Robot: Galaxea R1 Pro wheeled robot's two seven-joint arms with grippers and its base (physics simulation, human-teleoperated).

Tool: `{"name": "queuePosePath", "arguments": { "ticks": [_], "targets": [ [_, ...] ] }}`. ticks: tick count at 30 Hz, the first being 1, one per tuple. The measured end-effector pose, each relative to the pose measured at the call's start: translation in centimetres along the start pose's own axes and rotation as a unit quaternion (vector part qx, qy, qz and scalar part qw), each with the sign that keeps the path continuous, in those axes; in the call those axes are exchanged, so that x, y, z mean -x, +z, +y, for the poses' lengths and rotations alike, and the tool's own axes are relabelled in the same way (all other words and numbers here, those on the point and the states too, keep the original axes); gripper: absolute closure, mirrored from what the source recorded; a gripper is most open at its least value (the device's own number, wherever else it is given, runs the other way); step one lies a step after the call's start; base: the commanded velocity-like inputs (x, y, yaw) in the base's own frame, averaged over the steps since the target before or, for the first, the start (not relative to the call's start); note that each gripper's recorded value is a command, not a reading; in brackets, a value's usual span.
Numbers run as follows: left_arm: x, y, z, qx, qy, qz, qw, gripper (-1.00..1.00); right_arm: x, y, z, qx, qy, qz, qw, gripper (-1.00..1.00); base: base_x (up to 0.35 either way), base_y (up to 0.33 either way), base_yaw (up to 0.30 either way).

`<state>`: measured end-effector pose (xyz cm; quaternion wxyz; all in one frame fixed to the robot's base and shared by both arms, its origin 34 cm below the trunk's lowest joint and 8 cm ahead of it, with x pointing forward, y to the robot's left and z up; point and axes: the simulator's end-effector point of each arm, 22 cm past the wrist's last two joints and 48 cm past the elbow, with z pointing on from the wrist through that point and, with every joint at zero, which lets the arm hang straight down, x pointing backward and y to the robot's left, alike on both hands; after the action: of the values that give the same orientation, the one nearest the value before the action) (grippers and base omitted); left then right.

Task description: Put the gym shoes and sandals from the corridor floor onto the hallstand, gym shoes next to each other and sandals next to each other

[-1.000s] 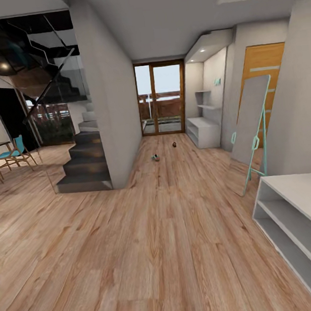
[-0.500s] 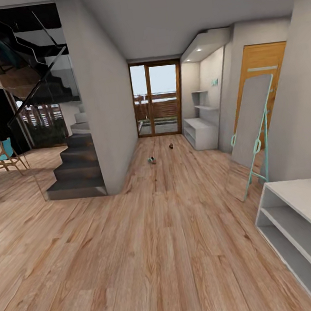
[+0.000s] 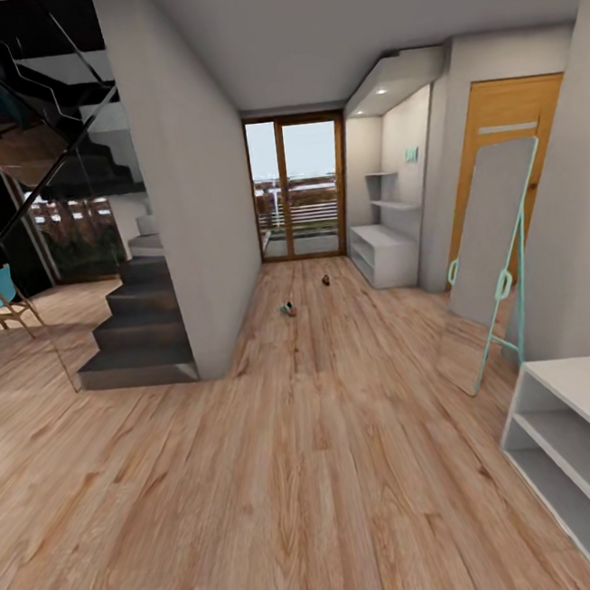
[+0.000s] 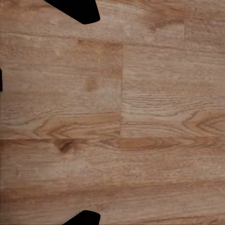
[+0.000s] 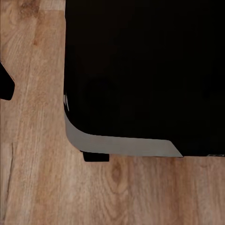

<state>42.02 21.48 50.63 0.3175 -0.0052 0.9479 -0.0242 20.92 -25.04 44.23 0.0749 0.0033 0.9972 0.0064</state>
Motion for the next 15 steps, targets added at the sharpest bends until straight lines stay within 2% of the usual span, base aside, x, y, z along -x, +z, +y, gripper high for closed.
{"name": "queuePosePath", "arguments": {
  "ticks": [15],
  "targets": [
    [0.0, 0.0, -0.01, 0.0, 0.0, 0.0, 1.0, -1.0, 0.0, 0.0, 0.0, 0.0, 0.0, 0.0, 1.0, -1.0, 0.345, 0.0, 0.0]
  ]
}}
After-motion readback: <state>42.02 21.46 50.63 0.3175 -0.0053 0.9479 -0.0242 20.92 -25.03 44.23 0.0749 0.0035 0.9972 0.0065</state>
